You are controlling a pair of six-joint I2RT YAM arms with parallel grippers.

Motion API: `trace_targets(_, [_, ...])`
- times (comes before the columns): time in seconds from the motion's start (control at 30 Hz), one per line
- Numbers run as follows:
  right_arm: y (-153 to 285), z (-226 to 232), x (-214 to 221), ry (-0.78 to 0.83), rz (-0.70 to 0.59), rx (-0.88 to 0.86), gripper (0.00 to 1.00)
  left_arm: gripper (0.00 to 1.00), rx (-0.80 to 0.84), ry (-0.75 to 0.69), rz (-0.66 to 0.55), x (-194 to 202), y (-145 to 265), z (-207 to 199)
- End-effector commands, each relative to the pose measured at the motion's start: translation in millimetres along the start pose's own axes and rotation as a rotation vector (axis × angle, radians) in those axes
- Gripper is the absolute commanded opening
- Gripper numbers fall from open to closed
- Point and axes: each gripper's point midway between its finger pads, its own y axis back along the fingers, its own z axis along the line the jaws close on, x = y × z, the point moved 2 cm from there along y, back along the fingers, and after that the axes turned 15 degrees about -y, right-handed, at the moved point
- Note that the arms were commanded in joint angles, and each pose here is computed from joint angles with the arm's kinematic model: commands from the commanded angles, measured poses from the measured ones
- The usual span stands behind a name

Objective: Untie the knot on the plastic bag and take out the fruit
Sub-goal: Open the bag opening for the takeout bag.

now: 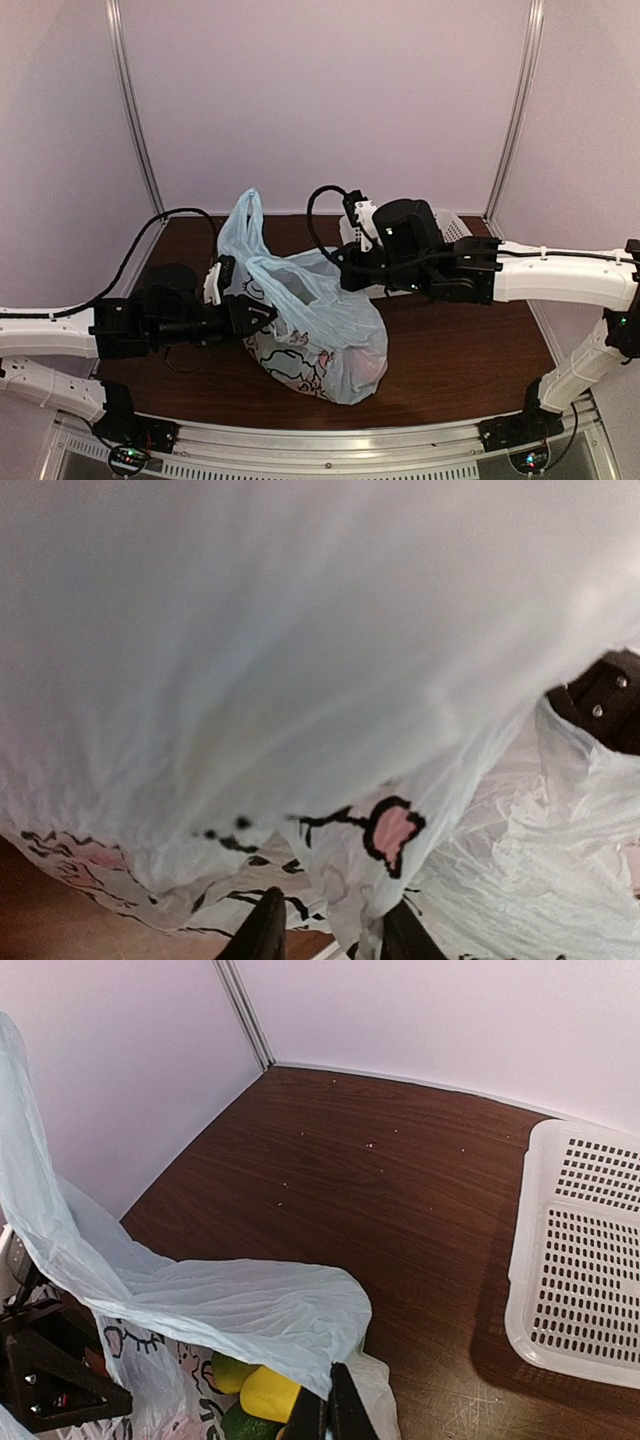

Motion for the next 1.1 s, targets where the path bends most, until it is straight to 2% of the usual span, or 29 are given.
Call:
trace_targets(0.0, [14, -6, -24, -0.029, -0.093, 0.053, 0.00, 0.20, 0.014, -0.009, -0.046, -10, 0, -6])
trace_targets(0.13, [16, -10, -37, -0.037, -0.121, 0.073, 0.00, 0.00, 0.021, -0.006, -0.057, -10, 5, -5])
trace_targets(0.27, [15, -20, -49, -0.048, -0.149, 0.098, 0.00, 0.00, 0.054, -0.001, -0.102, -14, 15, -6])
trace_targets(0.37, [16, -37, -60, -0.074, -0.176, 0.150, 0.00, 0.00, 0.053, -0.033, -0.094, -12, 24, -5])
trace_targets(0.53, [23, -64, -78, -0.116, -0.227, 0.207, 0.00, 0.00, 0.045, -0.160, -0.002, -5, 42, -7])
trace_targets(0.73, [24, -86, -90, -0.132, -0.251, 0.245, 0.00, 0.00, 0.068, -0.276, 0.173, 16, 51, -12])
trace_targets(0.9, [17, -88, -85, -0.124, -0.226, 0.222, 0.00, 0.00, 0.055, -0.326, 0.196, 16, 53, -11])
trace_targets(0.93, [15, -86, -83, -0.115, -0.217, 0.205, 0.00, 0.07, 0.058, -0.342, 0.187, 13, 54, -14])
trace_targets(1.0, [12, -80, -78, -0.093, -0.192, 0.155, 0.00, 0.36, 0.061, -0.381, 0.165, 3, 56, -21])
trace_targets(1.07, [9, -73, -73, -0.068, -0.166, 0.101, 0.00, 0.50, 0.046, -0.425, 0.135, -12, 59, -27])
